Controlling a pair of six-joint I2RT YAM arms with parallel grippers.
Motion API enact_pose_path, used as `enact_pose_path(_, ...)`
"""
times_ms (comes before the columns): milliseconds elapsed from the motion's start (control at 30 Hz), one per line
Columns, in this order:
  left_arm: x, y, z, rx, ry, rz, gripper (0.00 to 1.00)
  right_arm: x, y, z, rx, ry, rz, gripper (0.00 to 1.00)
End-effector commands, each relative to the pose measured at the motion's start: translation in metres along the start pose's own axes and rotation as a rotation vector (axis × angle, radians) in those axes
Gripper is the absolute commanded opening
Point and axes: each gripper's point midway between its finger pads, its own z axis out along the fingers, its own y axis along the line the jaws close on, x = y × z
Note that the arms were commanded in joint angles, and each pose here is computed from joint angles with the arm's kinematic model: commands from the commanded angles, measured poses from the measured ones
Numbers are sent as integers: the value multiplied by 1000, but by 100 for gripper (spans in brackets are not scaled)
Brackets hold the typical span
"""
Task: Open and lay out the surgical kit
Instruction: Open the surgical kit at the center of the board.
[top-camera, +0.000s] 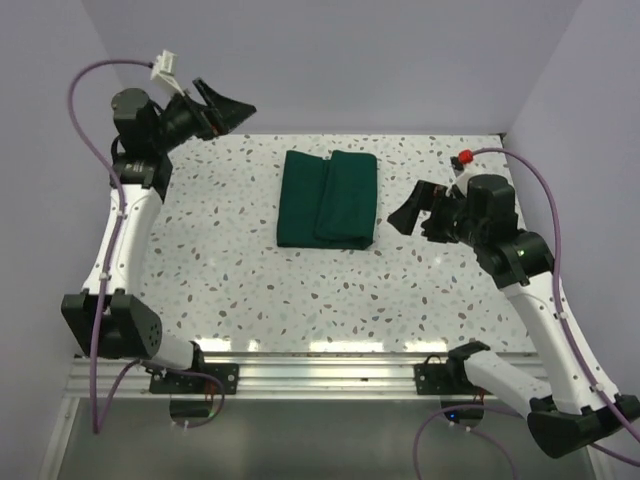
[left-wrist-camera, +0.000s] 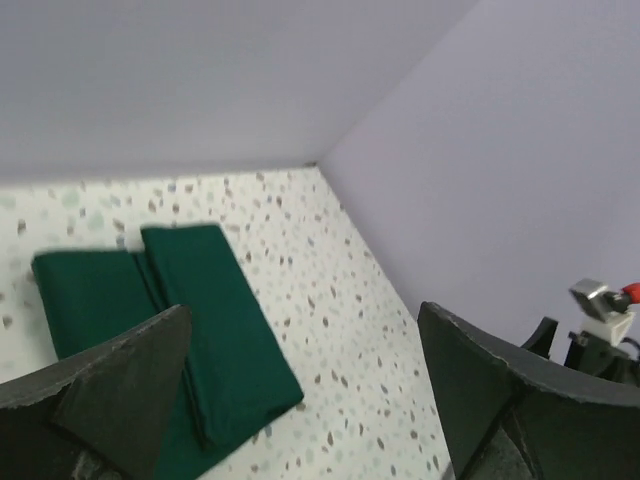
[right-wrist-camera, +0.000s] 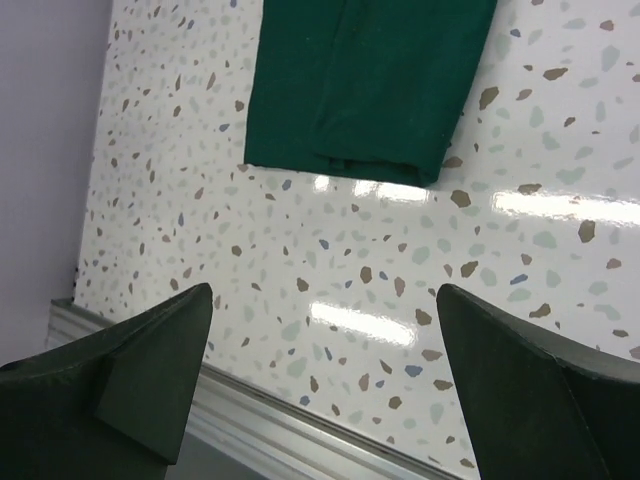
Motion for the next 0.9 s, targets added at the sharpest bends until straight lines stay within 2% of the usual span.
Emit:
enact_pose_path(0,-13,-20,-26,-85,-41,89,100,-9,-14,-2,97,-10,-31,99)
enact_pose_path(33,-10,-18,-21,-49,-57,95,100,-3,-16,13,113,57,-22,99)
enact_pose_path(67,20,8,-14,-63,-9,-55,100,-10,-9,13,103,77,-27,99)
enact_pose_path(100,34,6,-9,17,42,-109,100,-10,-4,18,83,112,-39,99)
enact_pose_path(133,44,32,1,10,71,-184,82,-8,-8,37,102,163,-27,99)
enact_pose_path(167,51,44,3,-22,94,-227,77,-23,1,38,87,136,-23,99)
enact_pose_path(200,48,63,5,-117,55,-220,78,-29,3,44,93,133,-18,99)
enact_pose_path(233,58,72,-1,-210,75,-229,82,-33,1,56,118,137,-15,99)
enact_pose_path(267,49,76,-4,-260,56,-120,85,-49,10,57,112,105,-19,99)
enact_pose_path(300,47,81,-3,-337,38,-68,92,-53,16,61,108,114,-41,99)
enact_pose_path(333,58,88,-11,-409,84,-66,99,-51,6,85,177,155,-57,99)
enact_pose_path(367,48,89,-14,-448,90,6,100,-65,14,79,204,149,-108,99)
enact_pose_path(400,47,103,-21,-545,93,31,100,-60,26,87,214,175,-166,99)
enact_pose_path(433,63,117,-29,-620,164,11,100,-60,27,97,252,193,-215,99)
enact_pose_path(500,69,131,-40,-688,207,54,100,-55,31,126,343,240,-314,99)
enact_pose_path(633,84,127,-52,-664,219,97,98,-41,36,168,392,316,-309,98)
enact_pose_path(867,123,120,-56,-591,243,1,95,1,39,225,371,396,-306,92)
